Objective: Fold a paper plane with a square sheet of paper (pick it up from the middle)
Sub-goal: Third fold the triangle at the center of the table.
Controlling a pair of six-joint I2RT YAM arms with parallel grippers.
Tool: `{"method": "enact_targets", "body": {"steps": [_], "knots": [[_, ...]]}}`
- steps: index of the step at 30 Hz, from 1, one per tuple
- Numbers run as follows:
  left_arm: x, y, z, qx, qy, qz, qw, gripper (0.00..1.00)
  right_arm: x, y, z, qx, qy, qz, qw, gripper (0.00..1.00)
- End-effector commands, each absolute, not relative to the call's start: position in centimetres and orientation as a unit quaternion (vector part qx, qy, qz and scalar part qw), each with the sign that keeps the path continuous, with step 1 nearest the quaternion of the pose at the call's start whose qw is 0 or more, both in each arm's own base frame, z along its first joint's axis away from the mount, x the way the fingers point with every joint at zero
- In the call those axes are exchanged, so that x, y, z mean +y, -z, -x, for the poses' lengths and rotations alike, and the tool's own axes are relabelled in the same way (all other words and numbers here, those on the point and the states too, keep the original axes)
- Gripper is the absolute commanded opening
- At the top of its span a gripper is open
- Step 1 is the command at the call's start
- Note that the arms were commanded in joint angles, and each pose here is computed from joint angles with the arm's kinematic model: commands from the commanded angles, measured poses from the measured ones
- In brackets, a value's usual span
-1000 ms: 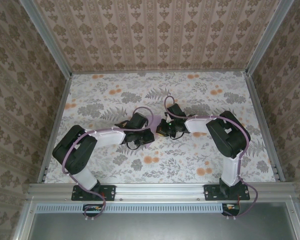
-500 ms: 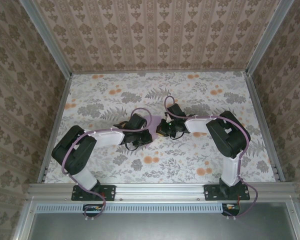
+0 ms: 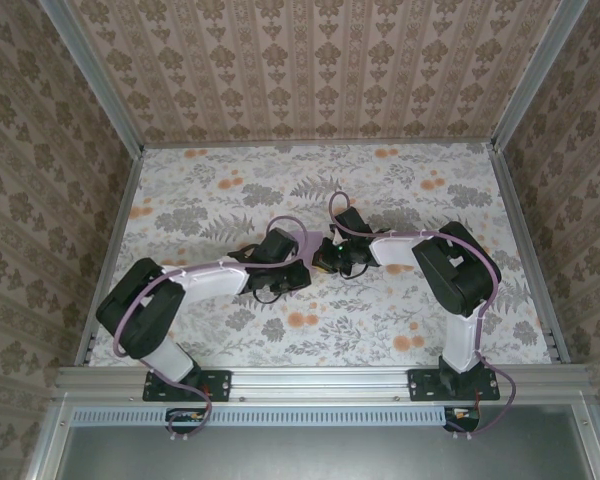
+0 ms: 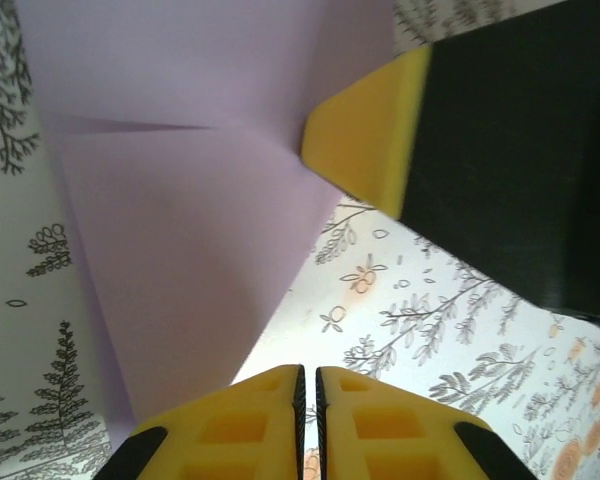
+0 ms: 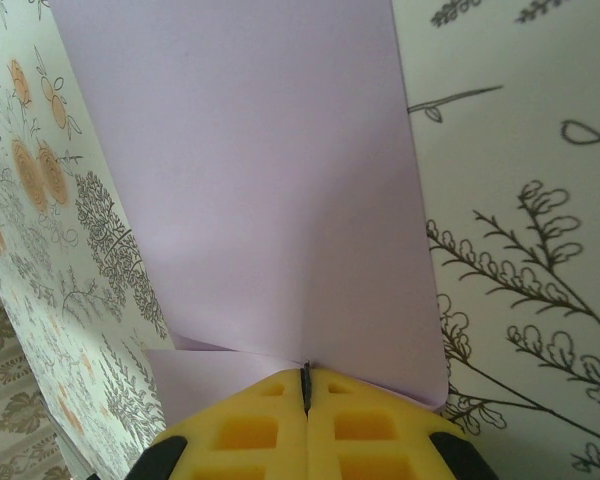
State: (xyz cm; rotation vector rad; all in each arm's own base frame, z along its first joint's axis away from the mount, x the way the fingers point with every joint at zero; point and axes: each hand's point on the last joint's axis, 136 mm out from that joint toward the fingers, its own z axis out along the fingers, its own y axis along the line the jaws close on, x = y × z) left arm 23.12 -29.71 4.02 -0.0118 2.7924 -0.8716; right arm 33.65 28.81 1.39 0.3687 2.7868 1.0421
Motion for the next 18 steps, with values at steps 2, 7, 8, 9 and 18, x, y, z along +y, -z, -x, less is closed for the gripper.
{"method": "enact_targets", "body": {"steps": [2,7,8,9,18], "knots": [[-28.7,-2.0,-22.8,0.956,0.276,0.027,0.093,0.14,24.8,4.2,-30.5,0.956,-0.241,-0.168,0.022,0.02],[-27.7,-1.5,-23.0,0.957,0.269,0.046,0.098,0.13,24.7,4.3,-30.4,0.956,-0.239,-0.169,0.021,0.02],[-27.6,-1.4,-23.0,0.957,0.269,0.046,0.098,0.14,24.7,4.2,-30.5,0.956,-0.240,-0.168,0.021,0.02],[-27.4,-1.3,-23.0,0.957,0.268,0.047,0.098,0.14,24.7,4.2,-30.5,0.956,-0.240,-0.169,0.021,0.02],[-27.5,-2.2,-23.2,0.951,0.286,0.045,0.106,0.14,24.7,4.4,-30.4,0.957,-0.236,-0.170,0.017,0.02]]}}
